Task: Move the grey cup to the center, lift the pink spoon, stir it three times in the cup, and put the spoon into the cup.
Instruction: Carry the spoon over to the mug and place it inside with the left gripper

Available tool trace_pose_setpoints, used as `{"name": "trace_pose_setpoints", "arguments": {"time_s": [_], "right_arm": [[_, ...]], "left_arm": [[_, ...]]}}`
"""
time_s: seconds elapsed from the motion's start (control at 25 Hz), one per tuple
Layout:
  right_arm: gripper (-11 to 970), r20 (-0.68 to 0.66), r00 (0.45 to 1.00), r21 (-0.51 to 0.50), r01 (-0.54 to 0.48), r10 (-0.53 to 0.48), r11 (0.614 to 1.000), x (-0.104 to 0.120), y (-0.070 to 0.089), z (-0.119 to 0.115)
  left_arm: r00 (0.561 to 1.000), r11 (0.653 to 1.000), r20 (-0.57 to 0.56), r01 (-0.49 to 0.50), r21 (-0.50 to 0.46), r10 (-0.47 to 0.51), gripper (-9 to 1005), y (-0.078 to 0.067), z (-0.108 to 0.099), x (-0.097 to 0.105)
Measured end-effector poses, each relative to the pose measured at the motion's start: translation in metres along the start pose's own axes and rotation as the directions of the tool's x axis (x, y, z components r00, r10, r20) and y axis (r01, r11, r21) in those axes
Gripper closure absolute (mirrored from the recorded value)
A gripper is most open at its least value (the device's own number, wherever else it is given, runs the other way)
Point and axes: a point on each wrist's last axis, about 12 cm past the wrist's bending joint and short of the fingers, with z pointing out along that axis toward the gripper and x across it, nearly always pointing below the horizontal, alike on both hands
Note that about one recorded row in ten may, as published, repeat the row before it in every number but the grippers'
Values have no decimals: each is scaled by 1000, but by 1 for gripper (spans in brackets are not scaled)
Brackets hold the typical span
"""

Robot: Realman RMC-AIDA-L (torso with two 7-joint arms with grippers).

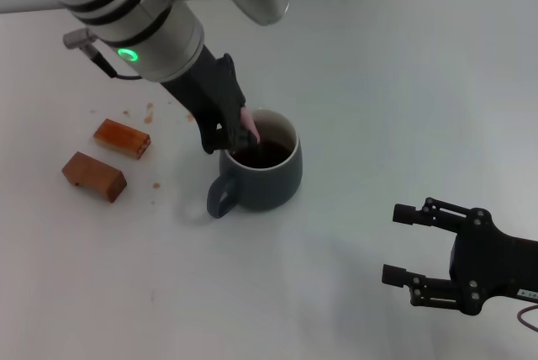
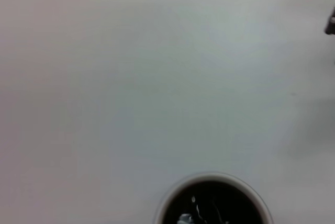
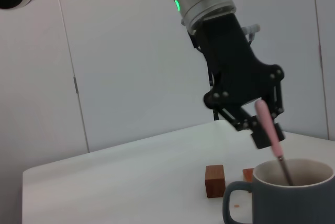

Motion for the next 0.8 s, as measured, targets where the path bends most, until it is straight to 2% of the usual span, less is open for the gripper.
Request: {"name": "trace_pose_setpoints", "arguments": {"time_s": [0.32,0.48,0.72,0.8], "right_arm": [[164,-4,1000,3,2,-1,1000,0,-1,0],[164,-2,1000,1,4,-4,1000,-1,-2,2],[164,0,1000,-3,4,-4,1000,-1,-2,3],[164,1,1000,-4,4,-4,1000,-1,-2,3]], "left_arm": [[1000,1000,-18,19,-6,-20,872,0,-1,8],[999,996,-24,26,-82,-28,865,10,-4,12],[1000,998,-9,17,-57,-18,852,7,-1,6],[999,999,28,23,-44,-22,847,4,-2,3]]}}
